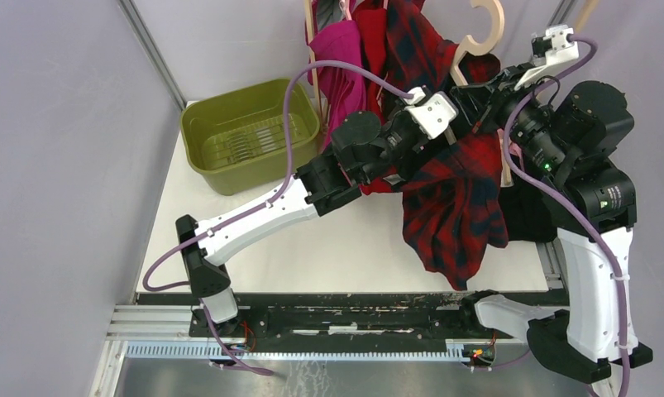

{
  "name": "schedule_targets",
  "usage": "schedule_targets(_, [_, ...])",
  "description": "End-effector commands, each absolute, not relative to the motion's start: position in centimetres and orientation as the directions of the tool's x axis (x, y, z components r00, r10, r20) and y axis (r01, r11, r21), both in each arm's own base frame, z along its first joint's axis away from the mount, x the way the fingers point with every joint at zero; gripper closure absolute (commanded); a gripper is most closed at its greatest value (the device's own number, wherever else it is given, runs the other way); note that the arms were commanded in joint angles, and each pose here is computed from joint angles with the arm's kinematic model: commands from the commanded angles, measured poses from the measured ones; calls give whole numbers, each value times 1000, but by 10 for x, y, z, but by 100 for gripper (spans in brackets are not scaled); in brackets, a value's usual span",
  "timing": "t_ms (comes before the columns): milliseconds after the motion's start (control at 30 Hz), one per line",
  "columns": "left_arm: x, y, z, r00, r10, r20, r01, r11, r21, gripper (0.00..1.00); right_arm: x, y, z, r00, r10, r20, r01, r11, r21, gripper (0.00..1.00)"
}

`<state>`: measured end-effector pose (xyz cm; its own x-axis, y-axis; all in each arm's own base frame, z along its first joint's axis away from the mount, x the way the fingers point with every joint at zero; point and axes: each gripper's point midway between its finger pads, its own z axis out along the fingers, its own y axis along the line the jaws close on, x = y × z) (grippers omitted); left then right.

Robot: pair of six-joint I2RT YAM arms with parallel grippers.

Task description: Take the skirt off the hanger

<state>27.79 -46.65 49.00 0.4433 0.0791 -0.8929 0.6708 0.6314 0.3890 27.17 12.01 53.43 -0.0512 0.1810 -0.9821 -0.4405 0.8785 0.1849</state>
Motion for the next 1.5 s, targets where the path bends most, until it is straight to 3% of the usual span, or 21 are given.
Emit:
schedule_targets(0, [244, -484, 472, 449, 119, -886, 733, 518, 441, 97, 249, 113, 665, 393, 403, -826, -529, 834, 156, 99])
schedule_targets(167, [239, -485, 474, 438, 99, -893, 750, 507, 425, 97, 324, 106, 600, 361, 318, -877, -363, 914, 183, 99])
schedule_targets(300, [244, -476, 469, 443, 148, -884, 724, 522, 451, 97, 315, 106, 614, 398, 371, -839, -383, 898, 216, 99])
schedule_targets(433, [253, -471, 459, 445, 212, -870, 686, 543, 484, 97, 350, 92, 585, 309, 192, -932, -190, 972, 138, 99])
schedule_targets(533, [254, -471, 454, 432, 220, -874, 691, 542, 478, 97, 345, 72, 589, 354, 173, -919, -79, 985, 155, 99])
schedule_targets(633, [255, -473, 446, 424, 239, -874, 694, 534, 483, 97, 342, 56, 578, 304, 50, -951, 43, 997, 66, 99])
schedule_targets(967, [261, -457, 468, 443, 264, -857, 640, 576, 509, 96, 279, 50, 548, 229, 187, -955, -60, 982, 178, 99])
schedule_targets(1067, [260, -446, 488, 451, 235, -861, 620, 612, 492, 73, 266, 44, 548, 224, 190, -956, -57, 982, 181, 99])
schedule_targets(1200, [255, -432, 520, 479, 163, -862, 602, 654, 458, 52, 263, 46, 548, 218, 193, -957, -70, 981, 182, 99])
schedule_targets(1333, [250, -420, 547, 501, 113, -858, 592, 678, 435, 46, 264, 51, 549, 213, 211, -954, -93, 976, 195, 99])
schedule_targets(1467, [237, -409, 562, 485, 42, -873, 636, 668, 386, 47, 269, 53, 551, 214, 218, -952, -98, 975, 201, 99])
